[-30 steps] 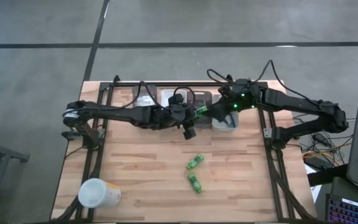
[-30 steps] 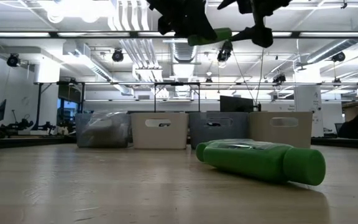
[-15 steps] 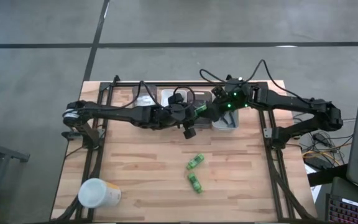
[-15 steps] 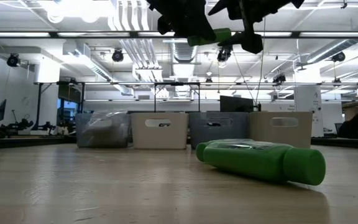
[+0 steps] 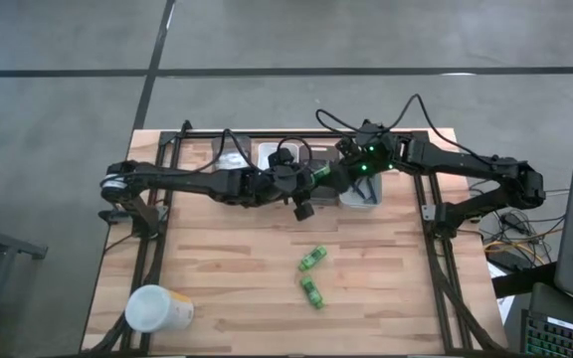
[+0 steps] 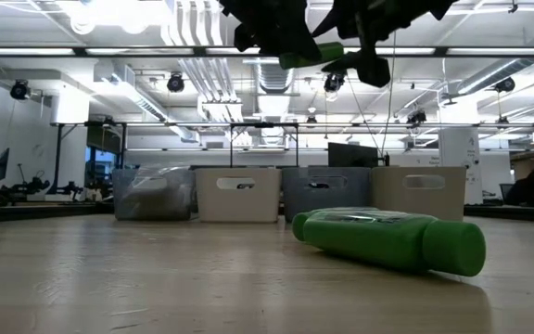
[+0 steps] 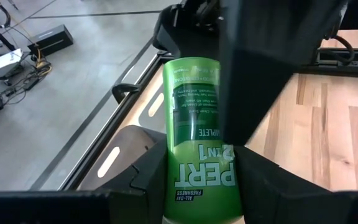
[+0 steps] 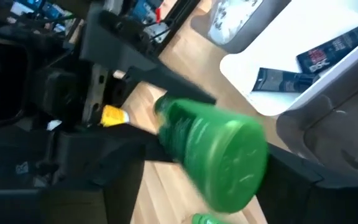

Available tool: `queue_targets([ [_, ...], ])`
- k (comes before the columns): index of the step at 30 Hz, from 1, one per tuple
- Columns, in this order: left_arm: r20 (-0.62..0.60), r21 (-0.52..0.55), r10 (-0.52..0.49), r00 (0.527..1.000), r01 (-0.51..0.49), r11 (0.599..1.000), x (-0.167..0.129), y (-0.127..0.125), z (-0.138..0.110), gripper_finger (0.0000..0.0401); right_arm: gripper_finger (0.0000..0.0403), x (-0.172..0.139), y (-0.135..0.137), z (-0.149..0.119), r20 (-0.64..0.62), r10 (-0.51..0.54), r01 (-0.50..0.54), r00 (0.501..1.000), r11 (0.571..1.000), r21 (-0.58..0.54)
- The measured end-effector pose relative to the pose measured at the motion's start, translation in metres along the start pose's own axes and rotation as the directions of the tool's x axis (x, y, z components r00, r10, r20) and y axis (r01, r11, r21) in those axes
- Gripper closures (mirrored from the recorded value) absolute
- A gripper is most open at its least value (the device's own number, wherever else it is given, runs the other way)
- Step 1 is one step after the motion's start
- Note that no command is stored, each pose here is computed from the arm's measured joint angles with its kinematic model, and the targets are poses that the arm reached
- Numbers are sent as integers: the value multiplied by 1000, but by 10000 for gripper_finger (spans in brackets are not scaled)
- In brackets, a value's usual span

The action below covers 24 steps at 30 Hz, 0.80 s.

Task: Pick & Place Travel size toiletries
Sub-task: Put the top shampoo into the right black bin

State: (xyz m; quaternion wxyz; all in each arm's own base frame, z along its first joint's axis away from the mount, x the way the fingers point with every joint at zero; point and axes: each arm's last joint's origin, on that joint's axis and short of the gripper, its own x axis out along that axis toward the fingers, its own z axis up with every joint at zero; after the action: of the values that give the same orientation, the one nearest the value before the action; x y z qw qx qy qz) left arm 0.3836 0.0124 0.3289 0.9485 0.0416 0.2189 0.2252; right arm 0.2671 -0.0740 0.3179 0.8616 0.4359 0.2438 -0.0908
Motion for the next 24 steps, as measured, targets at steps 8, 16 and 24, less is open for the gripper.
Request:
queue_targets([
  [8, 0, 0, -10, 1000, 10, 1000, 0, 0, 0, 250, 206, -1, -1, 1, 6, -4, 4, 1000, 1000, 5],
  [16, 0, -4, -16, 1000, 16, 1000, 0, -1, 0, 241, 272, -1, -1, 1, 9, -3, 4, 1000, 1000, -6],
  [24, -31, -32, -21, 999, 20, 999, 1, -1, -4, 205, 295, 0, -2, 1, 22, -29, 30, 999, 999, -42],
])
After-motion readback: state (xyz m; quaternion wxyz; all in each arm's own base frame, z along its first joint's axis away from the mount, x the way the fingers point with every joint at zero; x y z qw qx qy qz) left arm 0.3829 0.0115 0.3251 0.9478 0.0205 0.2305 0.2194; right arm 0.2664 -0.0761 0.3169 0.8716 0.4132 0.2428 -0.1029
